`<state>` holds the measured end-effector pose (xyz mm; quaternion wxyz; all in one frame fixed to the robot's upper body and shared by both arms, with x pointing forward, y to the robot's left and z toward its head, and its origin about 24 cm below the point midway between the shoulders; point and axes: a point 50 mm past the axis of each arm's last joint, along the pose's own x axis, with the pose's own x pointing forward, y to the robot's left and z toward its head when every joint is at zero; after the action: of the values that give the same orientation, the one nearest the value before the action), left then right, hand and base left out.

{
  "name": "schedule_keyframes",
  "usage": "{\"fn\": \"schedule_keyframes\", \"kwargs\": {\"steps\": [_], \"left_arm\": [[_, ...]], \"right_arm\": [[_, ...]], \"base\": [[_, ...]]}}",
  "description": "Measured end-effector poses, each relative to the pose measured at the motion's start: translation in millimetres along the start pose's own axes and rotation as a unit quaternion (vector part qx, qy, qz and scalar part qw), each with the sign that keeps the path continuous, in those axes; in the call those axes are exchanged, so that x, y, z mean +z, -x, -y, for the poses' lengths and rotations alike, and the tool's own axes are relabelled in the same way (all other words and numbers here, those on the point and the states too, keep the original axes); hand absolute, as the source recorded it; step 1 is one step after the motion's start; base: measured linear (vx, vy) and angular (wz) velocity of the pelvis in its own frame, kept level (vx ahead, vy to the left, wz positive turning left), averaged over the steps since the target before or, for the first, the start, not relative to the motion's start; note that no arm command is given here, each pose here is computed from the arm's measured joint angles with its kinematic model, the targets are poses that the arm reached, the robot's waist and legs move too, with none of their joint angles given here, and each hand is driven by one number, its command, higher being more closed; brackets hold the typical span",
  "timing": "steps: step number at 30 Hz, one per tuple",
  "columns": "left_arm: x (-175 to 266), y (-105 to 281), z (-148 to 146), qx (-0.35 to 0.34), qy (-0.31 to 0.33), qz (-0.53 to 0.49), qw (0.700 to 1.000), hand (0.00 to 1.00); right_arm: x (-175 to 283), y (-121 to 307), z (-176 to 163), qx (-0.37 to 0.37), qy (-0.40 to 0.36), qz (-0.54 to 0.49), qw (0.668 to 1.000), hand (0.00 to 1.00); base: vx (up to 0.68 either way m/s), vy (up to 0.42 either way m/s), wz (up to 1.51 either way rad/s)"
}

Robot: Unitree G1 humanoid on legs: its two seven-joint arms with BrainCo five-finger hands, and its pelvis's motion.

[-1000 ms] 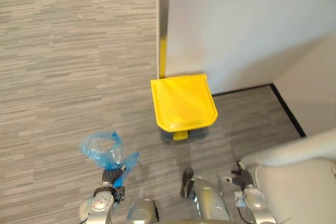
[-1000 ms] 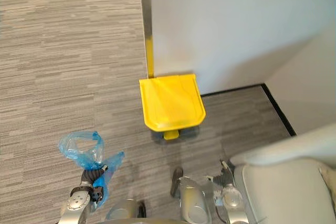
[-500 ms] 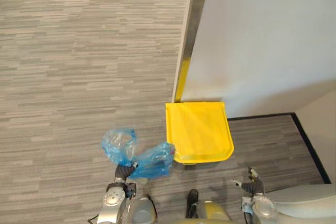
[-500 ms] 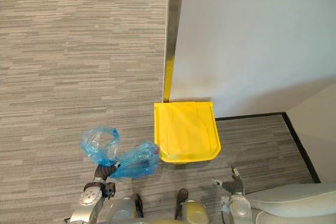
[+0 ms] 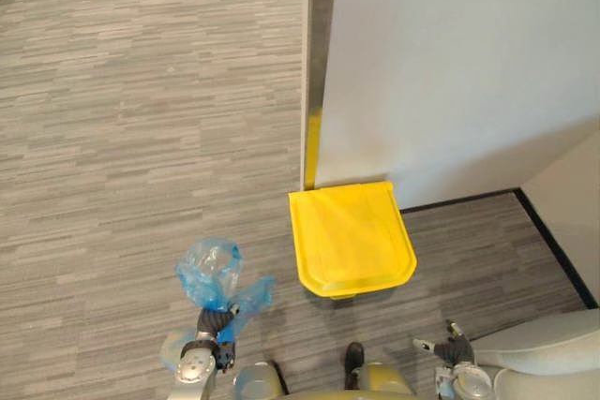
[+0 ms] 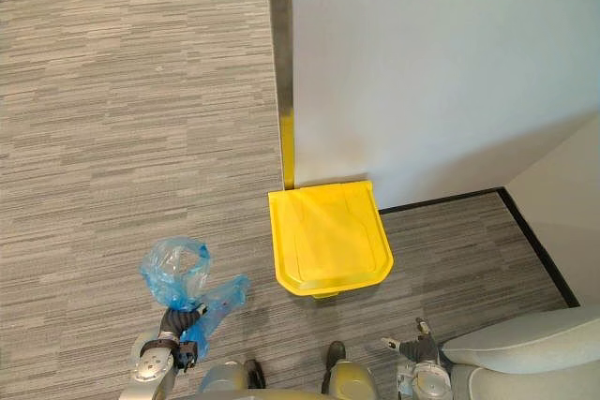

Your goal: Gather rubbish on tea table into small bin, then transfer packed bag to large trash can.

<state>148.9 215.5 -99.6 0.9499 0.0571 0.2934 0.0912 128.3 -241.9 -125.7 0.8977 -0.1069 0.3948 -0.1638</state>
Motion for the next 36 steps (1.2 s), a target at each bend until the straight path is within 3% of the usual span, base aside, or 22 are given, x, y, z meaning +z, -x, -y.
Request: {"fn": "schedule_keyframes", "kwargs": {"steps": [6, 12, 20, 24, 29, 34, 36], "left_arm": [[3.6, 3.0, -6.9, 0.015, 0.002, 0.012, 1.0, 1.0], [19.1, -2.7, -15.4, 0.017, -0.018, 0.04, 0.999, 1.0], [60.9, -29.4, -2.1, 0.013, -0.015, 0.093, 0.995, 1.0], [65.8, -31.3, 2.5, 0.013, -0.01, 0.1, 0.995, 1.0], [73.1, -29.7, 14.5, -0.006, -0.006, 0.117, 0.993, 1.0], [75.6, -28.3, 19.6, -0.015, -0.007, 0.124, 0.992, 1.0], [78.0, -28.3, 25.4, -0.032, -0.023, 0.129, 0.991, 1.0]], "right_arm": [[44.5, -11.4, -17.9, 0.029, 0.016, 0.067, 0.997, 0.0], [60.1, -13.6, -17.8, 0.023, 0.008, 0.092, 0.995, 0.0], [54.9, -11.9, 11.3, -0.017, 0.019, 0.095, 0.995, 0.0], [39.1, -3.5, 21.9, -0.048, -0.045, 0.077, 0.995, 0.0], [71.1, -3.3, -3.7, -0.02, -0.09, 0.126, 0.988, 0.0], [120.8, 2.9, -47.9, 0.058, -0.068, 0.206, 0.974, 0.0], [163.9, 7.6, -68.6, 0.092, -0.055, 0.267, 0.958, 0.0]], "base": [[-0.17, 0.068, -0.05], [-0.07, 0.058, 0.12], [0.09, -0.097, 0.58], [0.24, -0.222, 0.69], [0.19, -0.147, 0.03], [-0.03, 0.001, 0.14], [-0.11, 0.016, 0.47]]}}
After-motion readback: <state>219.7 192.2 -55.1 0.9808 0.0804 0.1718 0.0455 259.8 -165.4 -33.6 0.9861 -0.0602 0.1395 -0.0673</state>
